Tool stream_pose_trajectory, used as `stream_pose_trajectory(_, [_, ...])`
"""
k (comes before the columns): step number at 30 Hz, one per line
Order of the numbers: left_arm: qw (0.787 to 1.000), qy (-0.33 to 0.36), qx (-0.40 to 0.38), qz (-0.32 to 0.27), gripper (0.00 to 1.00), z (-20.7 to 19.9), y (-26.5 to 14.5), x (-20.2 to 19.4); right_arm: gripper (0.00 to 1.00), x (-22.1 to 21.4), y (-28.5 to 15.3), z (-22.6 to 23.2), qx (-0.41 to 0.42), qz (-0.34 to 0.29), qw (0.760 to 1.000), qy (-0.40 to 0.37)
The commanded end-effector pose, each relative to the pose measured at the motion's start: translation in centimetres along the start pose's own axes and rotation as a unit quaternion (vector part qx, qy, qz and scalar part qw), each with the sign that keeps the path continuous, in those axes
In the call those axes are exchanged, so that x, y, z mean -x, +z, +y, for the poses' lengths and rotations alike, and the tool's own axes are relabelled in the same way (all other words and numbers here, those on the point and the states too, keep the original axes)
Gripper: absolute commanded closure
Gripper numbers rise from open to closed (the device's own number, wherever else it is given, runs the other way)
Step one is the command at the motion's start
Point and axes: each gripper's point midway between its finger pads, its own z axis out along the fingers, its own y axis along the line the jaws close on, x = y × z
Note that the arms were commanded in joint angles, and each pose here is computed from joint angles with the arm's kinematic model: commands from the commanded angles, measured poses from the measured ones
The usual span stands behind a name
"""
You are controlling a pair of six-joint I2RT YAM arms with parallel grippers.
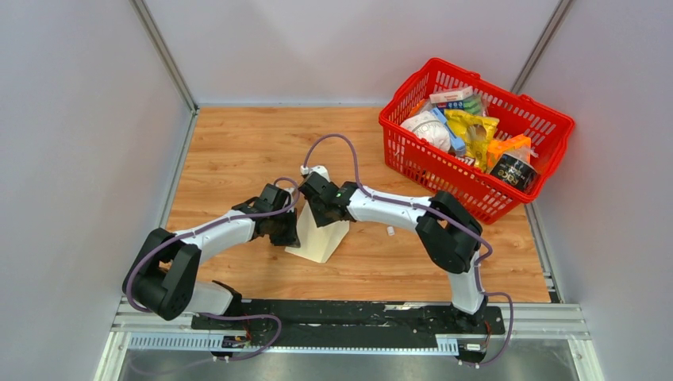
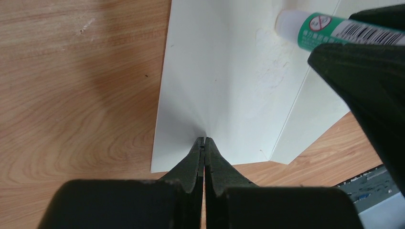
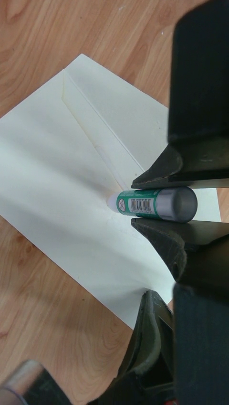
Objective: Place the letter into the envelope and seal it
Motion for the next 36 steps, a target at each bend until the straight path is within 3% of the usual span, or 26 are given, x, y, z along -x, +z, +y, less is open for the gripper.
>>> stream_pose_trajectory(1, [1.0,0.003,-0.006,-0.003,1.0,-0.1,-0.3,0.0,1.0,0.0,-1.9,2.4,0.04,-0.01,0.999,0.003])
stream_pose_trajectory(23, [1.0,-0.001,0.014,0.022,1.0,1.2,0.5,-1.4,1.0,1.6,0.5,-0.7,-0.018,-0.026,0.998,0.061])
stream_pose_trajectory(36, [1.0,-0.006,0.008,0.026,1.0,1.0,0.9,-1.5,1.0,-0.2,-0.3,2.5,0.043,-0.001,0.997,0.059])
